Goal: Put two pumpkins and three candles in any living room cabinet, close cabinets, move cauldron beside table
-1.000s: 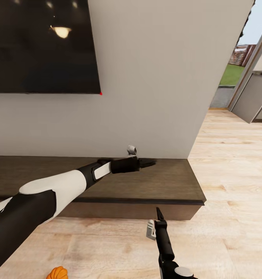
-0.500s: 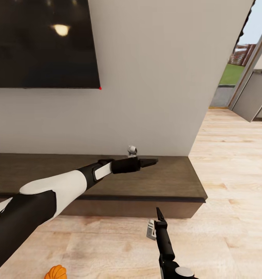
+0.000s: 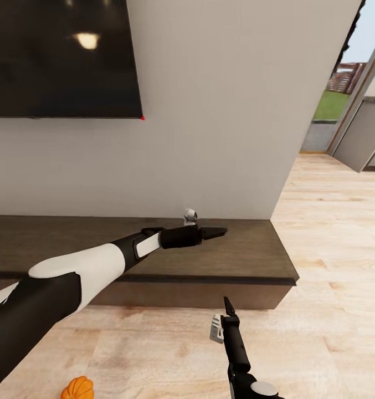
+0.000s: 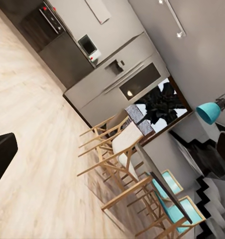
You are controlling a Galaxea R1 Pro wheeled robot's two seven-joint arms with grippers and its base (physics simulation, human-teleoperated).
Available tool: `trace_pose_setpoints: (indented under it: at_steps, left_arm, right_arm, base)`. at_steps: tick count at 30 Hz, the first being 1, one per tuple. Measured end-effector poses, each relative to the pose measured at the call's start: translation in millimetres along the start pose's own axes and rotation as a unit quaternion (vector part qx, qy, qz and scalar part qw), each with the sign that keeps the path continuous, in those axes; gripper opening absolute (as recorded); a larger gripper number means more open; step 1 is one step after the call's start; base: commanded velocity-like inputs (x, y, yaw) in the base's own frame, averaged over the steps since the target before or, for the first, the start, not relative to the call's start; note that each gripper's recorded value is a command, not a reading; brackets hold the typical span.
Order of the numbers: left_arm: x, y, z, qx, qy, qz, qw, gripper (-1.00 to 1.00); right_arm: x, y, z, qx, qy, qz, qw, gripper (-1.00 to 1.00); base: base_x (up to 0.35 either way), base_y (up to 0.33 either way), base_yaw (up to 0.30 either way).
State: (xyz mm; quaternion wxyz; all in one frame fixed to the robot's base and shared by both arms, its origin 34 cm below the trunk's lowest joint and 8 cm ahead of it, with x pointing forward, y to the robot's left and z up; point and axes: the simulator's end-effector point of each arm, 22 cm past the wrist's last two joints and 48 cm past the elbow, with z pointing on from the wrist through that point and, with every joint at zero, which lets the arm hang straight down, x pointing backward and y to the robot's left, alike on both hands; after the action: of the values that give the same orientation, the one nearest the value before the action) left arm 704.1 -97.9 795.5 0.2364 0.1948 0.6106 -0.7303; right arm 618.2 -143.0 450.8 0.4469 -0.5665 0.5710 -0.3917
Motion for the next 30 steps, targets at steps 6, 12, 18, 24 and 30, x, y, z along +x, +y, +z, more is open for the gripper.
trace_pose_setpoints:
  at_steps: [6,12,18,24,30]
  left_arm:
    - [10,8,-0.9,0.001,0.001,-0.001,1.0,1.0]
    - [20,17,-3.0,0.001,0.001,-0.001,1.0,1.0]
    - [30,26,-5.3,0.001,0.001,-0.001,1.0,1.0]
    - [39,34,-7.4,0.002,0.001,-0.001,1.0,1.0]
    - [50,42,-9.0,0.002,0.001,-0.001,1.0,1.0]
  right_arm:
    - [0,3,1.7,0.021,-0.001,0.0,0.9998,1.0]
    - [-1,13,3.3,0.027,-0.002,0.002,0.9996,1.0]
    - [-2,25,4.7,0.028,-0.002,0.003,0.9996,1.0]
    - [-3,38,5.8,0.029,-0.003,0.006,0.9996,1.0]
    - [-2,51,6.8,0.028,-0.003,0.005,0.9996,1.0]
  base:
    - [0.0,0.0,0.0]
    - [0.0,0.0,0.0]
    - [0.0,0.0,0.0]
    - [0.0,0.0,0.0]
    - [0.0,0.0,0.0]
